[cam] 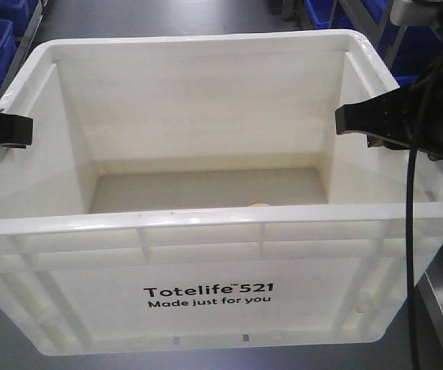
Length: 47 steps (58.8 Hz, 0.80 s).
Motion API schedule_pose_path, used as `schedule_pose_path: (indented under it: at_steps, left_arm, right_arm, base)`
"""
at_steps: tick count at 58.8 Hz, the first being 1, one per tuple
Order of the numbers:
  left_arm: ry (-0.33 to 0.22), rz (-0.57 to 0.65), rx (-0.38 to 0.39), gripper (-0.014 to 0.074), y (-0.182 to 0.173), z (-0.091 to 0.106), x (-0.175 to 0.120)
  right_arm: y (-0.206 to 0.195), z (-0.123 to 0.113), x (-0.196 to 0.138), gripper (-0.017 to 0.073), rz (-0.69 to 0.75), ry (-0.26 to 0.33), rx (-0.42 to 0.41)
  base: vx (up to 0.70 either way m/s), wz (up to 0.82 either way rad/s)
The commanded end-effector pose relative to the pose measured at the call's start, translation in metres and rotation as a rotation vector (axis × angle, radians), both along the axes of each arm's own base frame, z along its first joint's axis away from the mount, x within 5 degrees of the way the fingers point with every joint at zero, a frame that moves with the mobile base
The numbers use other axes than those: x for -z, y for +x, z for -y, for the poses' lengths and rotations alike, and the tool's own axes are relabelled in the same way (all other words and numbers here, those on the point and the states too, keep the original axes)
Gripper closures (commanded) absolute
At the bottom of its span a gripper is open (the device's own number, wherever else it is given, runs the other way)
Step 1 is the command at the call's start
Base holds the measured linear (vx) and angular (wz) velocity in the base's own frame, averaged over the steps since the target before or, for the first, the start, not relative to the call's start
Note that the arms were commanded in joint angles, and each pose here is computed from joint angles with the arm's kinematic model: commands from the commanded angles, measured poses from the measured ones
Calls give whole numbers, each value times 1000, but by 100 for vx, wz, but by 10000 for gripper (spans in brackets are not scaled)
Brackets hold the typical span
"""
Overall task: Place moving items into box and shelve
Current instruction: 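Hold the tote rims with both grippers while the base turns toward the shelves, then keep clamping the tote while the base drives along the blue bin shelves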
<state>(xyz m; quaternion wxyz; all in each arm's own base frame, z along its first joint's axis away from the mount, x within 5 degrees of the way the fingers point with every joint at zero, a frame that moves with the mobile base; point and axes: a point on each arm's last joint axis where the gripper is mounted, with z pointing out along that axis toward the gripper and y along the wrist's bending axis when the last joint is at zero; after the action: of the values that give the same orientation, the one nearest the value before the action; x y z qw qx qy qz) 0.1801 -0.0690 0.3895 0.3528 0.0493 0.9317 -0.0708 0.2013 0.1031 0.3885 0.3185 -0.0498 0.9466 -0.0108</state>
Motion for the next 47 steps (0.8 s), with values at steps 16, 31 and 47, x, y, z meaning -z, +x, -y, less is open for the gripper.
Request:
schedule_pose_path:
  at_steps: [16, 31, 47]
  left_arm:
    - [-43, 188, 25, 454, -2, -1, -27]
    - [-42, 187, 25, 454, -2, -1, -27]
    - [-42, 187, 25, 454, -2, -1, -27]
  right_arm:
    - [1, 6, -27, 449, 190, 5, -31]
    - [1, 6, -27, 449, 190, 5, -31]
    - [1, 6, -27, 449, 190, 5, -31]
  base:
    - [38, 0]
    - [40, 2]
    - [40, 3]
